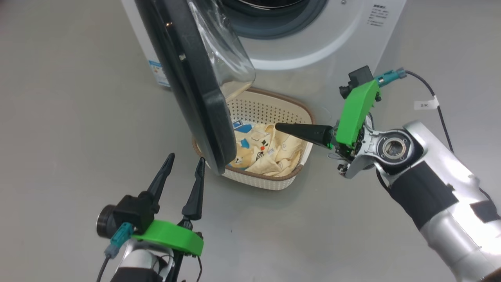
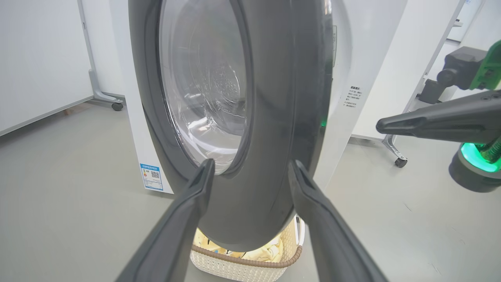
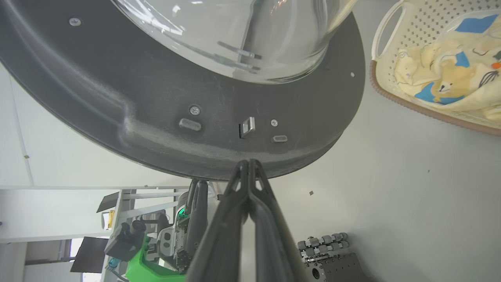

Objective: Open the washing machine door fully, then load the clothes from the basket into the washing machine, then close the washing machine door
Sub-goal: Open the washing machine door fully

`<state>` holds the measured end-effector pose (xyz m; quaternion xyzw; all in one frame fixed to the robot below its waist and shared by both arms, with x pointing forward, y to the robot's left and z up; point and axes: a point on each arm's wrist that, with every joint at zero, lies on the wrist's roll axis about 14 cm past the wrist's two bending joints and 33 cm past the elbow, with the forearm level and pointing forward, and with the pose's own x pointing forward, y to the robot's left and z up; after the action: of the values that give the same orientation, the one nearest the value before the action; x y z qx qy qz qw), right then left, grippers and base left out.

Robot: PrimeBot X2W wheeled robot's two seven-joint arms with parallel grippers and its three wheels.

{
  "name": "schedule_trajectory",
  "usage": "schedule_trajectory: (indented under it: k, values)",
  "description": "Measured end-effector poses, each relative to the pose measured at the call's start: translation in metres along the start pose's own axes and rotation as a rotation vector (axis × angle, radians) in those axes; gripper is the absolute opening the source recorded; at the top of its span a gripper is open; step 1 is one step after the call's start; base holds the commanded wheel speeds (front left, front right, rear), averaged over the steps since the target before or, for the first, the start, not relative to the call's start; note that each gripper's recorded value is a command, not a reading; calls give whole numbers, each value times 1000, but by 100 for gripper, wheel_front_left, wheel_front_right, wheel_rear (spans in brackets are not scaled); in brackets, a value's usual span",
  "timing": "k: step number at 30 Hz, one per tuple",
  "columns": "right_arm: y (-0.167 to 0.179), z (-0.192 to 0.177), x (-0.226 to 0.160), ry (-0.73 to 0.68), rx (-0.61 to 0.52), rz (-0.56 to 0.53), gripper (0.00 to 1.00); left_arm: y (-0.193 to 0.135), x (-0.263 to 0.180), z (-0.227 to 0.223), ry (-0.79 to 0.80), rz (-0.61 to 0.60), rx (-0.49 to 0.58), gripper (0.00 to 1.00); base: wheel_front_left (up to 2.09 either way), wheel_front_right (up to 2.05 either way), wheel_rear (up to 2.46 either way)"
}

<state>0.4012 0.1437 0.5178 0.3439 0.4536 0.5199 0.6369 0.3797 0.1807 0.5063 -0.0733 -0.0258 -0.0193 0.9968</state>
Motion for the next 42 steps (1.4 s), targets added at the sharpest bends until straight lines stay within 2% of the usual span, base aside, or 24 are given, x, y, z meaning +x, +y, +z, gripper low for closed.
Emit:
schedule_trajectory:
  k: [8,13,14,18,26,34,40,41,42]
  values:
    - [-14,29,-73,-475,-300,-194,0,-10,-4,3,-17,-40,-3,100,0,0,0]
    - [-29,27,-134,-698,-523,-349,0,-18,-9,1,-14,-68,-7,100,0,0,0]
    - [-29,27,-134,-698,-523,-349,0,-18,-9,1,-14,-68,-7,100,0,0,0]
    - [-39,20,-180,-815,-667,-468,0,-23,-16,-1,-11,-82,-8,100,0,0,0]
    - [-47,4,-248,-947,-778,-668,0,-30,-16,0,-19,-110,-6,100,0,0,0]
    - [-51,-27,-255,-993,-802,-756,0,-34,-14,5,-35,-126,-2,100,0,0,0]
    - [-55,-35,-263,-1026,-800,-817,0,-31,-18,2,-26,-119,4,100,0,0,0]
    - [-56,-36,-263,-1031,-794,-823,7,-31,-18,2,-27,-117,5,100,0,0,0]
    - [-57,-37,-263,-1035,-789,-832,32,-30,-17,2,-27,-116,5,100,0,0,0]
